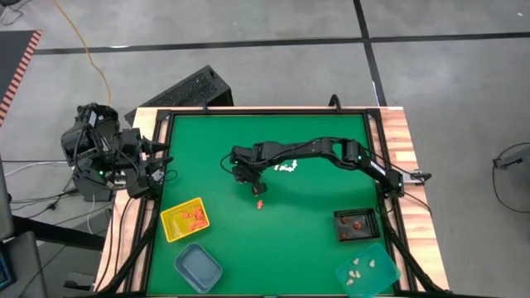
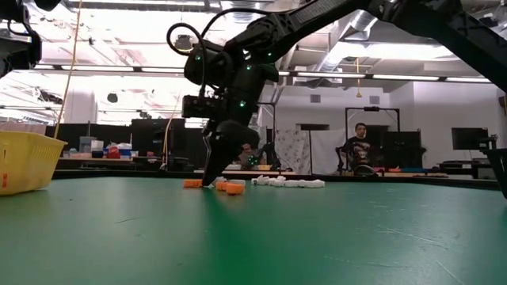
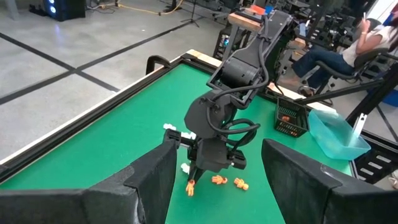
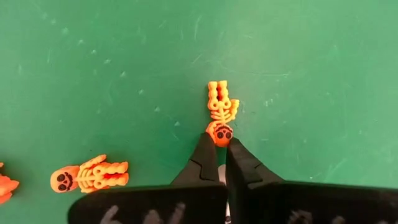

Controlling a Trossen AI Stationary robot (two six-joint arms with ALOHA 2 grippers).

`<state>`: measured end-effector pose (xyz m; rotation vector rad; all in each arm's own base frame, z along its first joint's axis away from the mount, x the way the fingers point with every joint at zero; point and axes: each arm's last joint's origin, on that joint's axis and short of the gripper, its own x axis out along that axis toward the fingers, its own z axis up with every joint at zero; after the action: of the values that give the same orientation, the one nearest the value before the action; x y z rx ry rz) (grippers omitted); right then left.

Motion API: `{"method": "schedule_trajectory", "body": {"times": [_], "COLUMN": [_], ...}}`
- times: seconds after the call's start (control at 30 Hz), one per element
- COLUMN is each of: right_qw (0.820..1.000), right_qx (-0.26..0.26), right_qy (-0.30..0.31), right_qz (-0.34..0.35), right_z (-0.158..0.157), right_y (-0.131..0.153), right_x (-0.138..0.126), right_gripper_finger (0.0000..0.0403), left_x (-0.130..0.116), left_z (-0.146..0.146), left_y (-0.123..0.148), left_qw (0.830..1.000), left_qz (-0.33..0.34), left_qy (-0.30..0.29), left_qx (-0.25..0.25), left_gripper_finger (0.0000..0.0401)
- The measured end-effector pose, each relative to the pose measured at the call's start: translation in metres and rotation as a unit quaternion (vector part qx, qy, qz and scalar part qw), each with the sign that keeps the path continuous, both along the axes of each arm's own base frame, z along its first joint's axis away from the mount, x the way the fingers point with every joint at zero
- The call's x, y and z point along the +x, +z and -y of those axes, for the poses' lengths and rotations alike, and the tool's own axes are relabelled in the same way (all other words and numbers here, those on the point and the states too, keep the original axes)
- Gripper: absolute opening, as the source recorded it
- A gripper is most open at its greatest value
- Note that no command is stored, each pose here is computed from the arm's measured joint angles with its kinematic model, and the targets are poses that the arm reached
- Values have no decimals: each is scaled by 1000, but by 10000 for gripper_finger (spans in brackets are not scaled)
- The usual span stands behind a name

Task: Sort Halloween decoration
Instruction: Put the orange skeleton model into the yellow bin, then put the left orange skeleton model into the yellow bin

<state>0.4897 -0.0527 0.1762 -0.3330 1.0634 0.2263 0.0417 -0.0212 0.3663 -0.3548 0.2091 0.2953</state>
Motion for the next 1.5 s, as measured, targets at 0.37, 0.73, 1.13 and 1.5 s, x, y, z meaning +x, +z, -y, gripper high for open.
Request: {"method": "schedule_trajectory", "body": {"times": [0.37,0.73,1.13,1.5], "right_qw": [999,983,926,917], "right_qx": [9,49,108,89], "right_qy": [-19,-29,-190,-229], "right_qz": [49,177,307,314], "right_z": [-9,-34,-54,-70], "right_y": [28,57,66,32], "right_x": [12,33,47,41], "right_gripper_finger": [2,9,149,188], "left_x": [0,0,0,0], "left_z": [0,0,0,-1], "left_y": [0,0,0,1], "left_qw": [1000,1000,1000,1000], "left_qz": [0,0,7,14], "left_qy": [0,0,6,14], "left_qx": [0,-1,5,11], "left_gripper_finger": [226,226,226,226]}}
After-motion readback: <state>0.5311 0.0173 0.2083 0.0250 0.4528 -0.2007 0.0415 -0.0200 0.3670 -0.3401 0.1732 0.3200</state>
